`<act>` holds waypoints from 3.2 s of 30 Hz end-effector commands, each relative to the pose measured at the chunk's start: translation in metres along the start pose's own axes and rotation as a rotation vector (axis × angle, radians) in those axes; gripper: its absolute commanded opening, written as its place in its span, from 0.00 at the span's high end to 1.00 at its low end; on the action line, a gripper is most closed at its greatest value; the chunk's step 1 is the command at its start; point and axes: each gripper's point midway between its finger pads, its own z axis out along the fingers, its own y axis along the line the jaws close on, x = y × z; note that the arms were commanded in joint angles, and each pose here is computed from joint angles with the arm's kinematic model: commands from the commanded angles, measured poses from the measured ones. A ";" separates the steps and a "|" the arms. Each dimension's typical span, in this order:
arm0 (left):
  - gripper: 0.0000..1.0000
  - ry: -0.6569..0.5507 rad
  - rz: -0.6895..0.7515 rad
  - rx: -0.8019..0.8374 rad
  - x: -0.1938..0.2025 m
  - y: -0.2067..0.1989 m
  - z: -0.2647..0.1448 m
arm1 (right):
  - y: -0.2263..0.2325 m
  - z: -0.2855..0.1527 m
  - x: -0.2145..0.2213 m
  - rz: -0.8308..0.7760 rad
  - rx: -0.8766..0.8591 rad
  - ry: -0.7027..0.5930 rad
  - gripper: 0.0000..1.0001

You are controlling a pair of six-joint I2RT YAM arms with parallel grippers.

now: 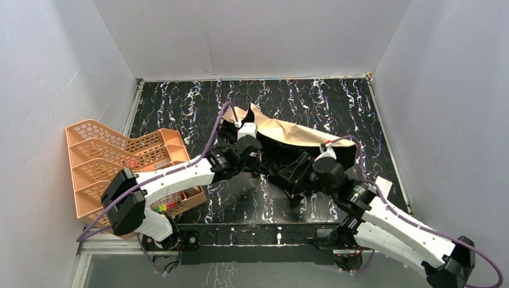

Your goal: Put away the umbrella

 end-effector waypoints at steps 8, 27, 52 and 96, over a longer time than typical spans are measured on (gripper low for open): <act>0.79 0.045 0.058 0.189 0.024 -0.033 0.032 | 0.094 -0.061 -0.061 -0.383 -0.119 -0.132 0.32; 0.22 -0.130 0.157 0.142 -0.091 0.006 -0.074 | 0.000 -0.020 -0.228 -0.461 0.449 -0.209 0.30; 0.35 0.250 0.108 0.064 -0.121 0.130 0.170 | -0.149 -0.045 -0.231 -0.186 0.834 -0.299 0.39; 0.55 0.277 0.045 0.426 -0.010 -0.007 0.078 | 0.017 0.152 -0.069 -0.276 -0.068 0.323 0.87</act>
